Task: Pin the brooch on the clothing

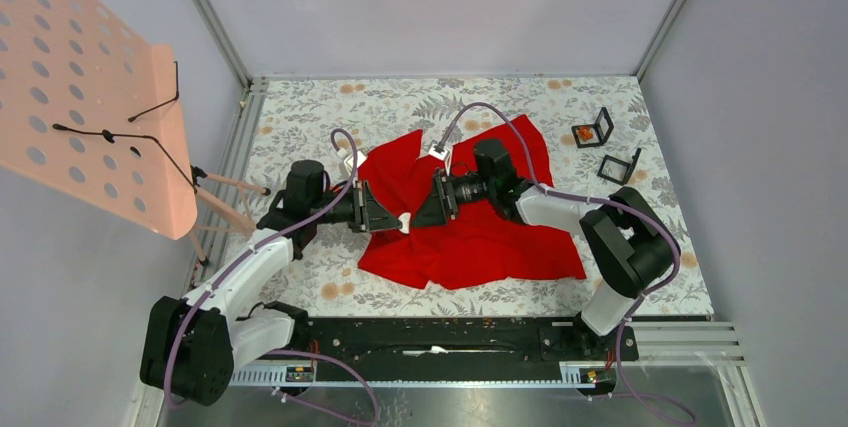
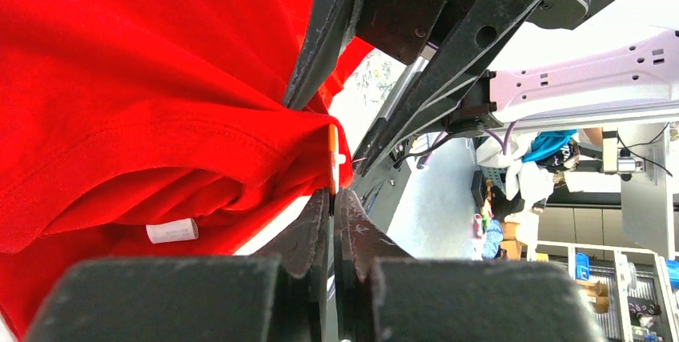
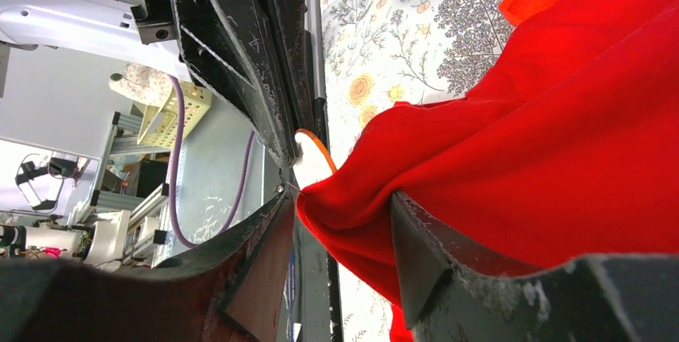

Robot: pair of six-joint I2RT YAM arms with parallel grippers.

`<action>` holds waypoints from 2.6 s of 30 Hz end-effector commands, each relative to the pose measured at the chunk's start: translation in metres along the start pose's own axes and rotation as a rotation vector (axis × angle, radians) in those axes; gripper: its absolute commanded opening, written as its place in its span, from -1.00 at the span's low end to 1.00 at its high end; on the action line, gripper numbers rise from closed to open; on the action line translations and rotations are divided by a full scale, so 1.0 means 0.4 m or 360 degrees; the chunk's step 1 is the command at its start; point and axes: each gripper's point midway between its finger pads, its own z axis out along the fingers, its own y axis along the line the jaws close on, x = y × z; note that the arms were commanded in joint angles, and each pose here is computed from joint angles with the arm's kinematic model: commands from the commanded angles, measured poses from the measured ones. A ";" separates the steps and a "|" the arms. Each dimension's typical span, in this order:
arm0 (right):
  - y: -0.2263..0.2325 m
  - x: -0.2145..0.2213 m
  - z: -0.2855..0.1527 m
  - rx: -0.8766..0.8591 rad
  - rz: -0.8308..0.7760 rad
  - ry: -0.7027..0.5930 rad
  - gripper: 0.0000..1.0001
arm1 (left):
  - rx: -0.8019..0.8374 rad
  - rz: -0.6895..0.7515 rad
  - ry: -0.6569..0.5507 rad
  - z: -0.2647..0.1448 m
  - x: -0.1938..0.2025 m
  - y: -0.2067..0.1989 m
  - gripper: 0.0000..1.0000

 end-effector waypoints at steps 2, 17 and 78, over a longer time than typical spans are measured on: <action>0.023 -0.031 0.019 -0.0052 -0.0106 0.0000 0.06 | 0.0129 0.0146 -0.0050 -0.007 -0.050 -0.060 -1.00; 0.018 -0.022 0.054 -0.0056 -0.0076 0.0058 -0.26 | 0.0169 0.0162 -0.0014 -0.010 -0.035 -0.068 -1.00; -0.092 0.054 0.107 0.0180 0.0206 0.0183 -0.26 | 0.0261 0.0358 -0.0136 -0.053 -0.024 -0.135 -1.00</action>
